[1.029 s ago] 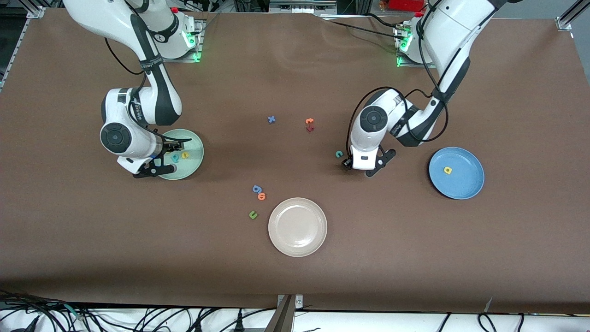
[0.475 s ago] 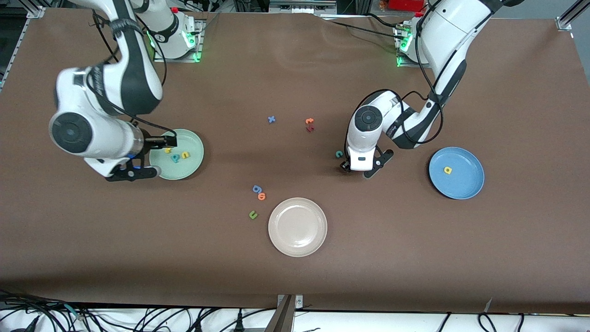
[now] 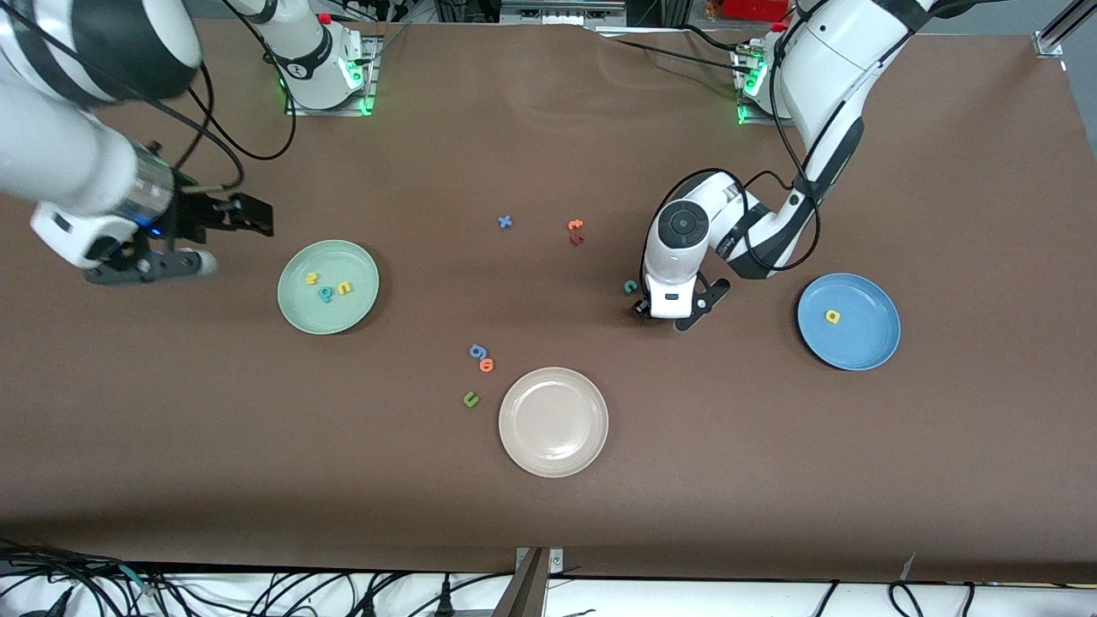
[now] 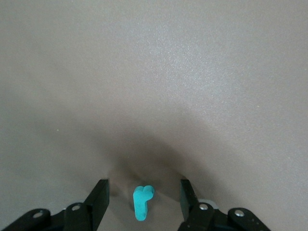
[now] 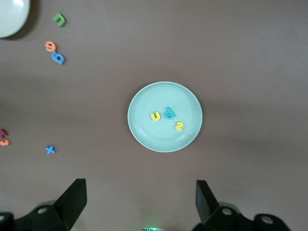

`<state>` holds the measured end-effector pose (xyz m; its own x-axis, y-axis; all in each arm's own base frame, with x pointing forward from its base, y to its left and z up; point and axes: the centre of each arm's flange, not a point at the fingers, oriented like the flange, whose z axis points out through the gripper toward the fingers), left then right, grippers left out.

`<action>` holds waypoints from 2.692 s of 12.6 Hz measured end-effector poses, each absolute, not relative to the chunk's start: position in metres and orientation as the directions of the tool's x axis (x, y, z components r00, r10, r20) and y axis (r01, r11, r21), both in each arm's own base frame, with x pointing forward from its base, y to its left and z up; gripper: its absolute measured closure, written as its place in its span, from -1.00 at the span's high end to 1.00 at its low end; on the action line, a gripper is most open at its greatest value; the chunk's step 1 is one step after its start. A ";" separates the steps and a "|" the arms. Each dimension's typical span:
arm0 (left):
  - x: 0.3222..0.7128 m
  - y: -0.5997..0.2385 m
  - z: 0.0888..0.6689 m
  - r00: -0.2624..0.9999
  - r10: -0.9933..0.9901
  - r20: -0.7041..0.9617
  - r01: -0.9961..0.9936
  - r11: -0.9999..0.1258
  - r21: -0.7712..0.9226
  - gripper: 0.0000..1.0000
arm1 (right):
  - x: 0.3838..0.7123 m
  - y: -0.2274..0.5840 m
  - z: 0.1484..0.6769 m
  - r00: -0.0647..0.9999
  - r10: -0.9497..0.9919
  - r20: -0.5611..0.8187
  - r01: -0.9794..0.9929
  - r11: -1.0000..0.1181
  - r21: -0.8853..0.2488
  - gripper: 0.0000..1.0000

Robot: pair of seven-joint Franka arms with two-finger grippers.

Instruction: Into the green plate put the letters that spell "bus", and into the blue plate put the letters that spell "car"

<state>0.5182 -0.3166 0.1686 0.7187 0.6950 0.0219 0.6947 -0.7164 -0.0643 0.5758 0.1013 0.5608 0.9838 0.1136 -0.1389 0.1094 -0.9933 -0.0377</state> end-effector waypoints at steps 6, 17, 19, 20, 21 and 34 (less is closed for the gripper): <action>0.520 -0.320 0.172 0.720 0.694 0.022 0.694 -0.718 -0.047 -0.06 | 0.532 0.057 0.601 0.997 0.039 -0.068 0.040 -0.999 0.010 1.00; 0.523 -0.318 0.173 0.823 0.568 0.018 0.568 -0.821 -0.050 -0.64 | 0.549 0.039 0.584 0.999 -0.009 -0.040 -0.009 -1.000 0.004 1.00; 0.533 -0.296 0.175 0.876 0.482 0.011 0.481 -0.873 -0.080 -0.64 | 0.550 0.034 0.584 0.999 -0.018 -0.041 -0.018 -1.000 0.003 1.00; 0.540 -0.283 0.178 0.894 0.448 0.008 0.447 -0.890 -0.089 -0.64 | 0.550 0.033 0.584 0.999 -0.020 -0.041 -0.020 -1.000 0.003 1.00; 0.546 -0.271 0.182 0.912 0.410 0.005 0.409 -0.908 -0.096 -0.64 | 0.550 0.033 0.584 0.999 -0.019 -0.041 -0.019 -1.000 0.003 1.00; 0.576 -0.098 0.252 0.982 -0.176 -0.075 -0.184 -0.974 -0.134 -0.64 | 0.553 0.017 0.581 0.998 -0.052 -0.016 -0.053 -0.999 -0.007 1.00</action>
